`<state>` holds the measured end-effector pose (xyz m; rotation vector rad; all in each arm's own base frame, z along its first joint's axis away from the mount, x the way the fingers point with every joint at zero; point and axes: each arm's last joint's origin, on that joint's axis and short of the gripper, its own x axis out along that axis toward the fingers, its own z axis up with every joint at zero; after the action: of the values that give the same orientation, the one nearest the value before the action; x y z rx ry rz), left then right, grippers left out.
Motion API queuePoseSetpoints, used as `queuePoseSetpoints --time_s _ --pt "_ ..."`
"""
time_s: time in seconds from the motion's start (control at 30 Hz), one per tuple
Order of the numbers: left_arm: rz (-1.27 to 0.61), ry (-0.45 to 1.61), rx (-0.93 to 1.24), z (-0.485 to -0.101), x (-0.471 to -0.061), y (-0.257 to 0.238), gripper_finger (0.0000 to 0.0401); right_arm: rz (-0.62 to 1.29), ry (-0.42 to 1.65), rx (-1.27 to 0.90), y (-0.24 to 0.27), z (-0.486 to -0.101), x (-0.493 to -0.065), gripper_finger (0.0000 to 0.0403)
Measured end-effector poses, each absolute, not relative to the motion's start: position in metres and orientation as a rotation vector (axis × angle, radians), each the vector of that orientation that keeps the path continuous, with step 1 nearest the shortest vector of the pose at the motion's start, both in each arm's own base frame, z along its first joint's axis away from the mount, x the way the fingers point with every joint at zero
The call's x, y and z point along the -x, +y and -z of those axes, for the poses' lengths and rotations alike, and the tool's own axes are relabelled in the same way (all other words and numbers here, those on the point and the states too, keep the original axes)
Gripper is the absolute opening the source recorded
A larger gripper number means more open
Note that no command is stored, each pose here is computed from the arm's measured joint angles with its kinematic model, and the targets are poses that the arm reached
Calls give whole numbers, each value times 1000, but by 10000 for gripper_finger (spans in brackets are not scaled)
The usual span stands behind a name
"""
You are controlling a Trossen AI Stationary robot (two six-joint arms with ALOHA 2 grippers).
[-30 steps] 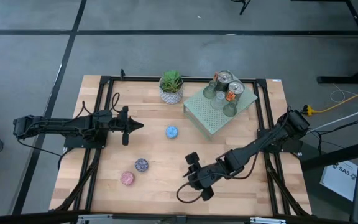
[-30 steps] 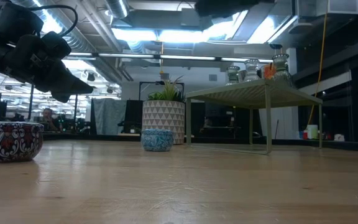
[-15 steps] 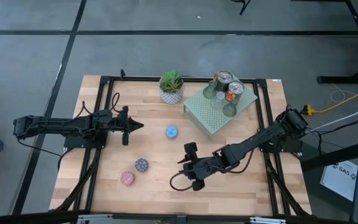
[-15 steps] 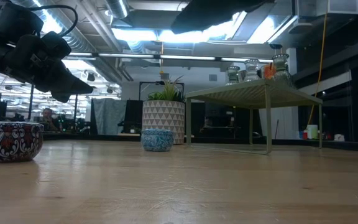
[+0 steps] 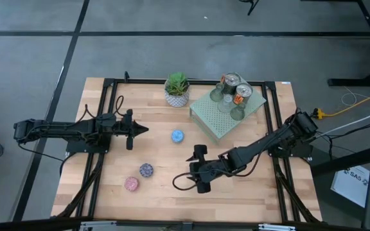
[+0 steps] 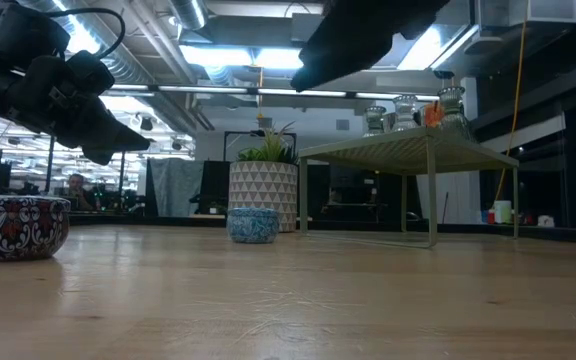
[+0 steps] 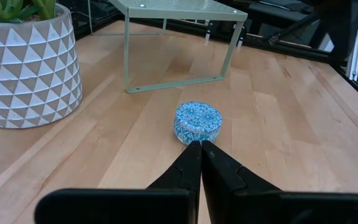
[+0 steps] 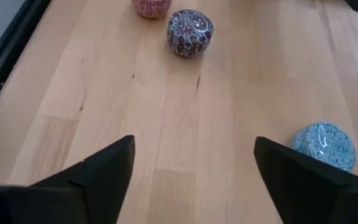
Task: Pick & Place candle stick holders
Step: Put the blue scented candle on the shelf
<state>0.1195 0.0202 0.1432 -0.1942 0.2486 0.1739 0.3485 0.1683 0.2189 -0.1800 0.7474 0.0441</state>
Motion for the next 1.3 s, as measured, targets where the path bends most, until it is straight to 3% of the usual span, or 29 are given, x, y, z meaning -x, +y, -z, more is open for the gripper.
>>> queuePoseSetpoints --time_s 0.23,0.93,1.3 --pt "-174 249 194 -143 -120 20 4 -24 772 172 163 -217 -349 352" --pt "-174 248 194 -143 -120 20 7 -2 783 233 142 -217 -358 353" --pt "-174 249 195 -143 -120 20 8 50 748 84 143 -219 -360 353"
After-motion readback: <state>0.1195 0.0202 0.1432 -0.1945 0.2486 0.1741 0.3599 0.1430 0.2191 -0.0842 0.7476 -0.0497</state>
